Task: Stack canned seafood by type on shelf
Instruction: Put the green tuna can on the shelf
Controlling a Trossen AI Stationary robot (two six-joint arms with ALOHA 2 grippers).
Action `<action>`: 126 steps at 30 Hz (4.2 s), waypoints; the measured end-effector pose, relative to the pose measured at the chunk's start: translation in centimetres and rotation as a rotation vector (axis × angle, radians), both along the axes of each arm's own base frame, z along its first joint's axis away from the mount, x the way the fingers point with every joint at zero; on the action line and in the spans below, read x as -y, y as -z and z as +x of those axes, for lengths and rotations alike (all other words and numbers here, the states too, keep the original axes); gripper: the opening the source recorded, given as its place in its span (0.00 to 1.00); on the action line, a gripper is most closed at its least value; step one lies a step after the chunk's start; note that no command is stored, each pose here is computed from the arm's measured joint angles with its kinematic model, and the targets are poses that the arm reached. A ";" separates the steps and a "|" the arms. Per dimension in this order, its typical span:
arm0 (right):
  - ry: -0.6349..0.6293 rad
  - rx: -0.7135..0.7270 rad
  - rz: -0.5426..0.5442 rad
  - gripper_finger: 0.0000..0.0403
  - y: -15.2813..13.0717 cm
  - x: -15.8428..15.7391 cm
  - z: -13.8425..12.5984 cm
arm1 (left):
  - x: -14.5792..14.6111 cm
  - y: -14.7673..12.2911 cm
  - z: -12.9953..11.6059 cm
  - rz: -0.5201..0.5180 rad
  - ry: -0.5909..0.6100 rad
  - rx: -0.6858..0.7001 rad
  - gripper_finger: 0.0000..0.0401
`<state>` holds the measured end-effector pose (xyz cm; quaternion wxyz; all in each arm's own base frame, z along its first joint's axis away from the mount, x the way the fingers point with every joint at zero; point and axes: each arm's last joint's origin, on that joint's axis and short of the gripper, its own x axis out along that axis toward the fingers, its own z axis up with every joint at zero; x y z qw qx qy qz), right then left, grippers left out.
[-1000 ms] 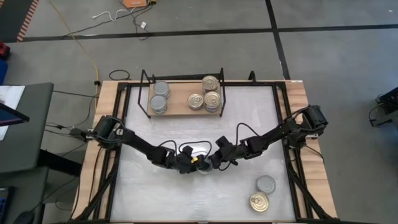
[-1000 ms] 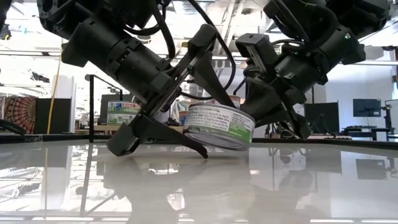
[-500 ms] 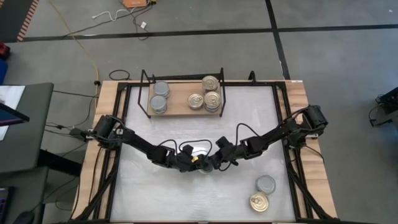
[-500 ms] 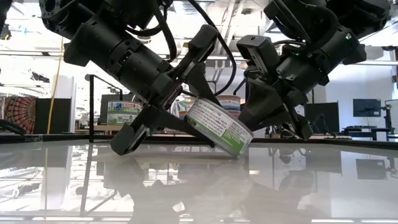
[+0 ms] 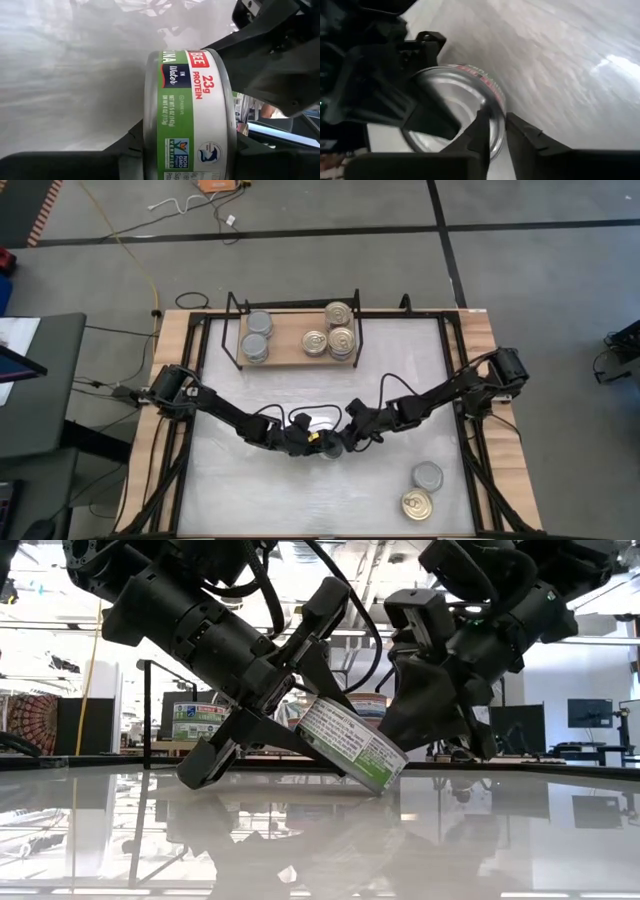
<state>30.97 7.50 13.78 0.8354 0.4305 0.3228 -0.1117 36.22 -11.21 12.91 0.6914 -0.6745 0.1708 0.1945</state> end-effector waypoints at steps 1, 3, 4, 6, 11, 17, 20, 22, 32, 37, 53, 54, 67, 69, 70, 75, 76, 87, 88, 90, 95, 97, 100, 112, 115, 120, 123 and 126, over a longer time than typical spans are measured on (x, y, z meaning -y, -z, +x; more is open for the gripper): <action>-0.010 0.001 0.001 0.23 -0.1 0.0 0.0 | 0.0 0.0 0.0 0.001 0.000 0.000 0.29; -0.020 0.004 0.011 0.26 -0.4 0.1 -0.1 | 0.0 0.0 0.0 0.002 0.000 -0.001 0.29; -0.023 -0.007 0.009 0.28 -0.6 0.2 -0.3 | 0.0 0.0 0.0 0.002 -0.001 -0.001 0.29; -0.023 -0.028 0.004 0.32 -1.1 0.3 -0.7 | 0.0 0.0 0.0 0.004 -0.005 -0.001 0.29; -0.041 -0.138 -0.044 0.37 -2.4 0.8 -2.6 | -0.1 -0.1 0.0 0.005 -0.008 0.003 0.29; -0.071 -0.213 -0.091 0.36 -4.3 1.2 -4.8 | -0.2 -0.6 -0.3 0.032 -0.013 -0.003 0.29; -0.052 -0.222 -0.089 0.35 -5.0 1.3 -5.6 | -0.4 -1.1 -0.7 0.052 -0.029 -0.028 0.29; -0.035 -0.237 -0.095 0.34 -5.1 1.2 -6.0 | -0.5 -1.6 -1.0 0.063 -0.032 -0.047 0.29; -0.027 -0.257 -0.099 0.26 -5.2 1.2 -6.3 | -2.1 -3.7 -5.3 0.116 -0.087 -0.013 0.30; -0.028 -0.251 -0.101 0.25 -5.2 1.3 -6.2 | -2.8 -4.8 -8.2 0.133 -0.148 0.019 0.30; -0.030 -0.246 -0.102 0.25 -5.2 1.2 -6.2 | -4.9 -5.1 -13.1 0.155 -0.205 0.032 0.30; -0.030 -0.246 -0.102 0.25 -5.2 1.2 -6.2 | -5.0 -5.2 -13.2 0.153 -0.205 0.037 0.30; -0.030 -0.245 -0.101 0.25 -5.2 1.2 -6.2 | -6.2 -6.9 -13.8 0.211 -0.157 0.074 0.30; -0.030 -0.240 -0.100 0.26 -5.2 1.2 -6.1 | -6.3 -6.9 -13.7 0.206 -0.161 0.074 0.30; -0.030 -0.238 -0.099 0.26 -5.2 1.2 -6.1 | -6.3 -6.9 -13.7 0.208 -0.165 0.075 0.30; -0.030 -0.238 -0.099 0.26 -5.2 1.2 -6.1 | -6.5 -6.9 -13.8 0.205 -0.264 0.089 0.30; -0.030 -0.236 -0.098 0.26 -5.3 1.2 -6.1 | -6.6 -7.0 -13.8 0.217 -0.291 0.092 0.30; -0.029 -0.219 -0.094 0.26 -5.4 1.2 -6.0 | -7.1 -7.9 -12.9 0.258 -0.606 0.169 0.30; -0.029 -0.219 -0.094 0.26 -5.4 1.2 -6.0 | -6.9 -7.9 -12.5 0.260 -0.619 0.170 0.30; -0.029 -0.225 -0.096 0.26 -5.3 1.2 -6.0 | -6.4 -7.3 -11.3 0.251 -0.637 0.157 0.30; -0.029 -0.274 -0.108 0.26 -5.1 1.4 -6.4 | -5.0 -4.6 -9.0 0.179 -0.774 0.180 0.30; -0.030 -0.305 -0.109 0.26 -4.9 1.5 -6.6 | -4.7 -4.0 -8.6 0.131 -0.860 0.242 0.30; -0.024 -0.340 -0.114 0.26 -4.7 1.8 -6.8 | -4.6 -3.4 -8.1 0.113 -0.938 0.291 0.30; 0.019 -0.351 -0.108 0.26 -4.7 2.9 -6.7 | -10.1 -4.2 -6.2 0.166 -1.104 0.267 0.30; -0.009 -0.353 -0.132 0.26 -4.6 2.9 -6.7 | -11.6 -4.4 -6.0 0.177 -1.121 0.239 0.30; -0.096 -0.348 -0.205 0.26 -4.6 2.9 -6.7 | -13.6 -4.5 -5.8 0.142 -1.156 0.231 0.32; -0.099 -0.348 -0.207 0.26 -4.6 2.9 -6.7 | -14.7 -4.4 -5.7 0.080 -1.132 0.211 0.33; -0.094 -0.348 -0.207 0.26 -4.6 3.0 -6.7 | -15.3 -4.3 -5.6 0.017 -1.122 0.206 0.33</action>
